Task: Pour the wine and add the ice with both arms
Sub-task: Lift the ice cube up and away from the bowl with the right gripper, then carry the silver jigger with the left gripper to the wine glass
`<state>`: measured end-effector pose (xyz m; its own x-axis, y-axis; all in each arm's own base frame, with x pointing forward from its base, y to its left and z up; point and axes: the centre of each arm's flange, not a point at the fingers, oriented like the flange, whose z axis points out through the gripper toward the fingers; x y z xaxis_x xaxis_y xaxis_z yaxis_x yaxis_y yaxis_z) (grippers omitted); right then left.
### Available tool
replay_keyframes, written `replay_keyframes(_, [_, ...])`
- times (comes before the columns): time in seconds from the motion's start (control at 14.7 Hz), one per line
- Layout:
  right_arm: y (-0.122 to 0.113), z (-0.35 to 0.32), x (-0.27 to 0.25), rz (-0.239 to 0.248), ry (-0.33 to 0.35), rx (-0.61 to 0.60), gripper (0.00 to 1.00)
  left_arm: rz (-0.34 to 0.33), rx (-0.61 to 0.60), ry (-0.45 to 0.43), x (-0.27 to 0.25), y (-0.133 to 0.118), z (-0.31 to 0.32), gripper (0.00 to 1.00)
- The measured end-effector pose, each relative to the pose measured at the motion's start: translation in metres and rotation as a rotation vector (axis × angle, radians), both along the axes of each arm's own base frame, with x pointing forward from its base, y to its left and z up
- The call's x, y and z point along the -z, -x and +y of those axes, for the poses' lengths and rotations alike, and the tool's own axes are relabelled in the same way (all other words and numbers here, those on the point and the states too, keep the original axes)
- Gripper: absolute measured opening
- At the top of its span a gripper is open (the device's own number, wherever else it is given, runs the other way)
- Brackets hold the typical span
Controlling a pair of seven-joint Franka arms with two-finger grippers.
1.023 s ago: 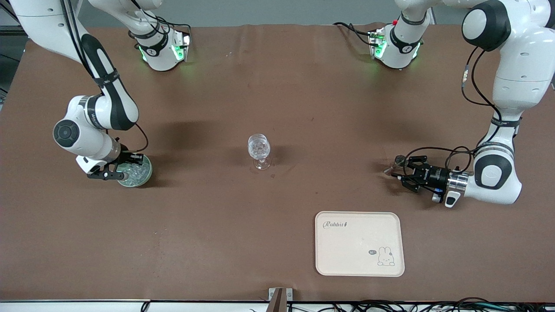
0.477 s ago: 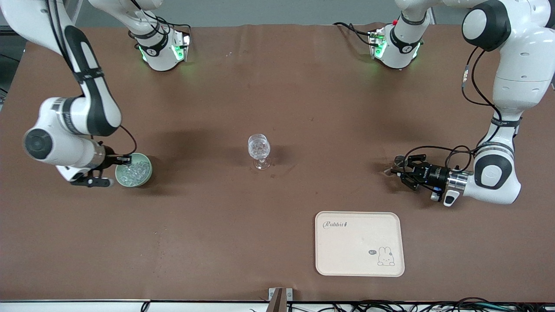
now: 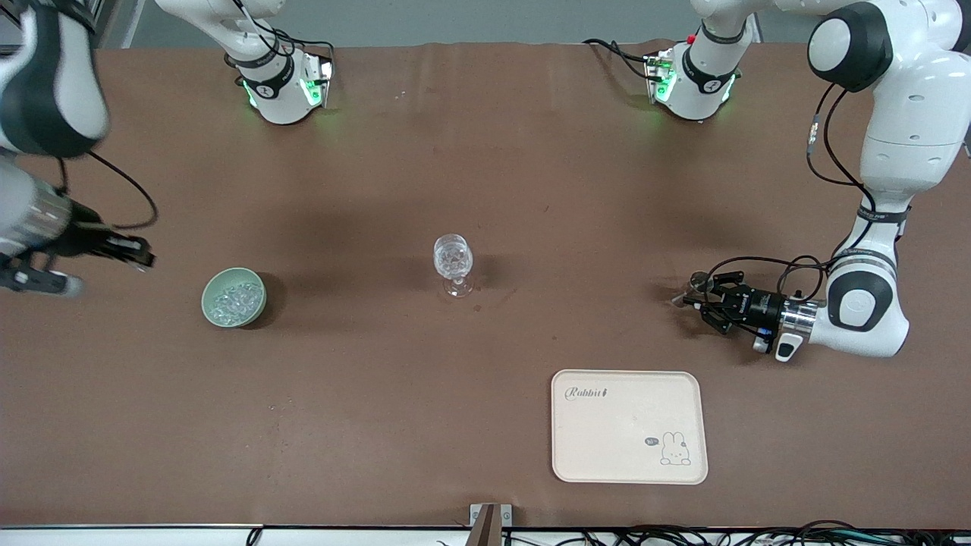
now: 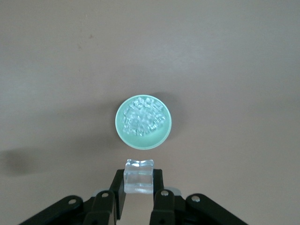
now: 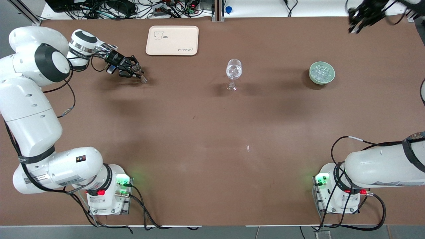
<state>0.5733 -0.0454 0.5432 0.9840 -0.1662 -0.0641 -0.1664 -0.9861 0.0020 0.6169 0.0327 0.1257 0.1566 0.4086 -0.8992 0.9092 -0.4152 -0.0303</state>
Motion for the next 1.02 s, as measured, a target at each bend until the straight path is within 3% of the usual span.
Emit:
replay_keyframes(0.27, [0.018,-0.010,-0.096,-0.017,0.000,0.014,0.27,-0.001,0.000,0.001,0.000,0.000,0.000,0.21])
replay_keyframes(0.55, [0.025,-0.016,-0.106,0.014,-0.004,0.003,0.27,-0.012,0.014,0.011,-0.003,-0.003,-0.010,0.21])
replay_keyframes(0.75, [0.024,-0.014,-0.104,0.019,-0.005,-0.004,0.27,-0.055,0.044,0.040,-0.023,-0.015,-0.036,0.21])
replay_keyframes(1.02, [0.023,-0.009,-0.118,-0.013,-0.002,-0.018,0.27,-0.106,0.071,0.006,-0.087,-0.041,-0.109,0.21])
